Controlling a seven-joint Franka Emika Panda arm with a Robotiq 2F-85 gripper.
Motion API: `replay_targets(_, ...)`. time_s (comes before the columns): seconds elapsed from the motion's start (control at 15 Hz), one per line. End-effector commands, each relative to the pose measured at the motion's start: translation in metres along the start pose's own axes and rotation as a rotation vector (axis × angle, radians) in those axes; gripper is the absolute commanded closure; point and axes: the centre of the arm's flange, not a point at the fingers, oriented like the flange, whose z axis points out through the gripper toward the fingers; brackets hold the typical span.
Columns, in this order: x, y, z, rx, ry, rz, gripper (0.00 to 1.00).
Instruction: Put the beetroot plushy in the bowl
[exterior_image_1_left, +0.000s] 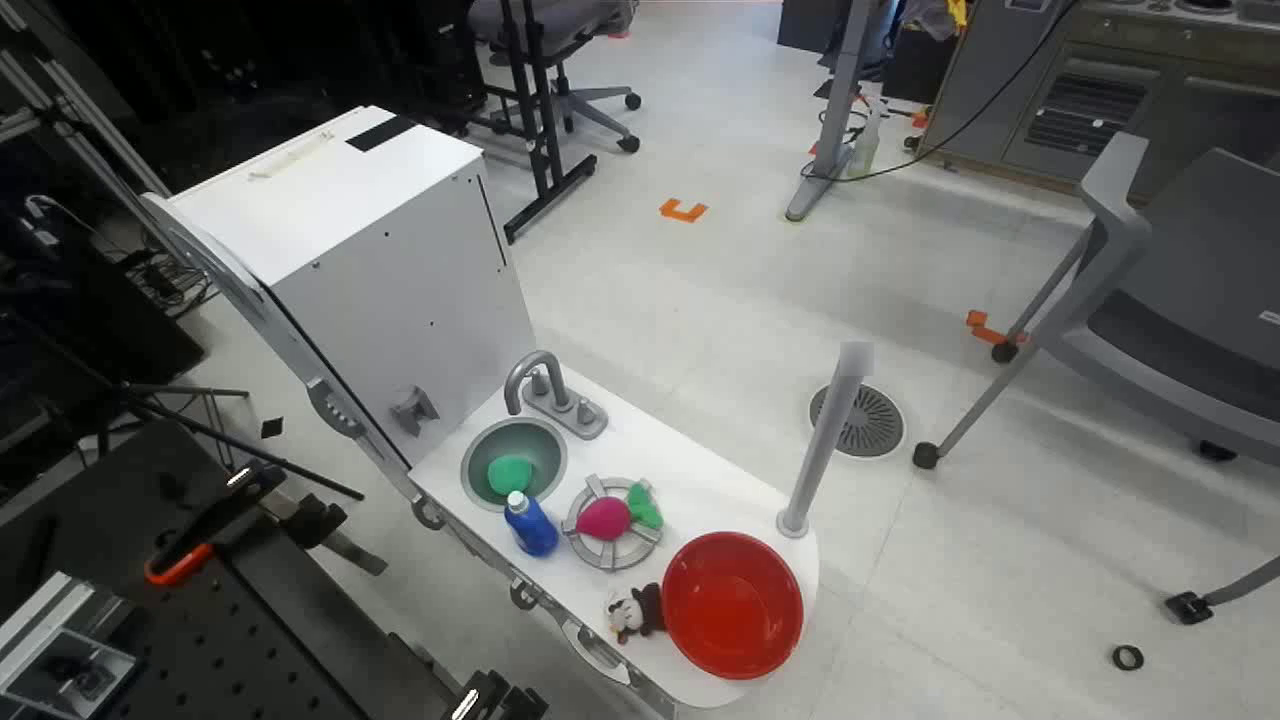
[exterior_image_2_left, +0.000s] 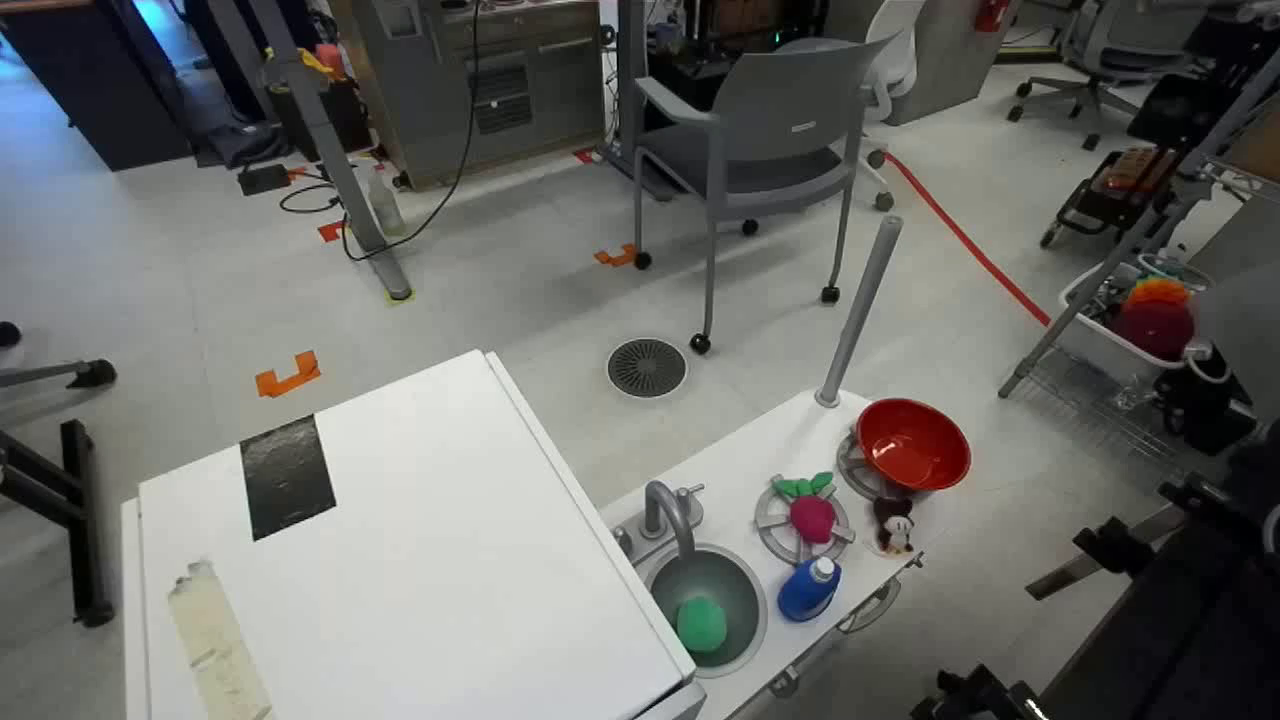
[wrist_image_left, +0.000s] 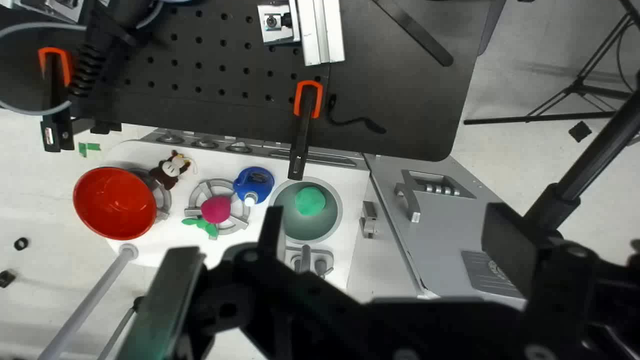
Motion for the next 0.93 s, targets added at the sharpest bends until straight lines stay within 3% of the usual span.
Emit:
replay_targets(0.0, 0.0, 0.0, 0.0, 0.0, 0.0, 0.0, 0.0)
replay_targets(0.53, 0.006, 0.005, 0.004, -0.008, 0.015, 0.024, 0.0)
replay_targets(0.87, 0.058, 0.069, 0.029, -0.066, 0.14, 0.146, 0.0)
